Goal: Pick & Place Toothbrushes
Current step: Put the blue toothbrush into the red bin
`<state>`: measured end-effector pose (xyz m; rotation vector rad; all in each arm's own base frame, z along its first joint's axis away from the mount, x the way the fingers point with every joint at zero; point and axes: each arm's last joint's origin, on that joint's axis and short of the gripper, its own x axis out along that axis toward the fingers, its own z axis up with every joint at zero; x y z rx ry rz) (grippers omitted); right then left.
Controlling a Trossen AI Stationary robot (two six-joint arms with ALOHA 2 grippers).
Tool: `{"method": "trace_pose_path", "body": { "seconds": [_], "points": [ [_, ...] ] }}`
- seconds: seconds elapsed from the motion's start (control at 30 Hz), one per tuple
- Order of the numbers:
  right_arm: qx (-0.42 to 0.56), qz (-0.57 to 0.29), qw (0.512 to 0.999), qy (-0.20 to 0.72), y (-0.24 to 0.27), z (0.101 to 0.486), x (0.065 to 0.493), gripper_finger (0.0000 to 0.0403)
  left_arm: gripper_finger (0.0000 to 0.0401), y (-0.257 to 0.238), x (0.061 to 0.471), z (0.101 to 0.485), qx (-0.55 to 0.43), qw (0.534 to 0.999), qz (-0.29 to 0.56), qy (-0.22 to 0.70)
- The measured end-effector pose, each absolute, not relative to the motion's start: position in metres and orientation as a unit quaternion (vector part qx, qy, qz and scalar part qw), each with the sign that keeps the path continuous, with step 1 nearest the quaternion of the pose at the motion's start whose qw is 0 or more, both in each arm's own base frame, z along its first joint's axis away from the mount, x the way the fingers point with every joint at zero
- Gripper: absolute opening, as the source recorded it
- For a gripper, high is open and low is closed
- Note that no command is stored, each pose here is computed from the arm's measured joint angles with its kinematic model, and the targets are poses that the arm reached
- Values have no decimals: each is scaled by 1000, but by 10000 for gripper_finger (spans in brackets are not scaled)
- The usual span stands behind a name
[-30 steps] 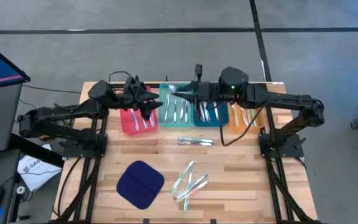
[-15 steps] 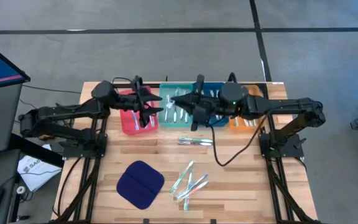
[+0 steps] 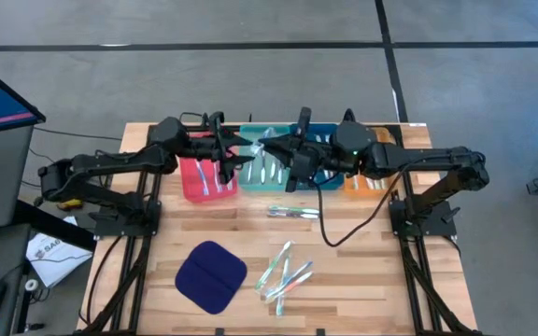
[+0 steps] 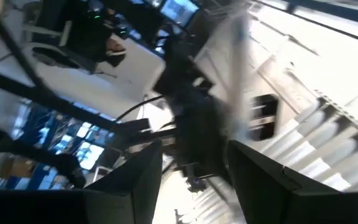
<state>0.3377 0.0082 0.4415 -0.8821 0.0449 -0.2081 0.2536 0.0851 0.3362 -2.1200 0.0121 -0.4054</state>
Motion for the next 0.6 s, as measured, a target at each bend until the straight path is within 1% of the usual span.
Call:
{"method": "trace_pose_path", "body": {
  "seconds": [0.13, 0.23, 0.4, 0.6],
  "points": [
    [-428, -101, 897, 38, 8, 439, 338, 14, 177, 89, 260, 342, -871, 462, -166, -16],
    [-428, -107, 896, 50, 7, 437, 338, 14, 177, 93, 271, 346, -869, 463, -172, -17],
    [-431, -109, 894, 57, 7, 436, 338, 14, 177, 100, 285, 364, -860, 471, -197, -25],
    [-431, -109, 894, 58, 7, 436, 338, 14, 177, 108, 299, 369, -851, 483, -208, 1]
  ]
}}
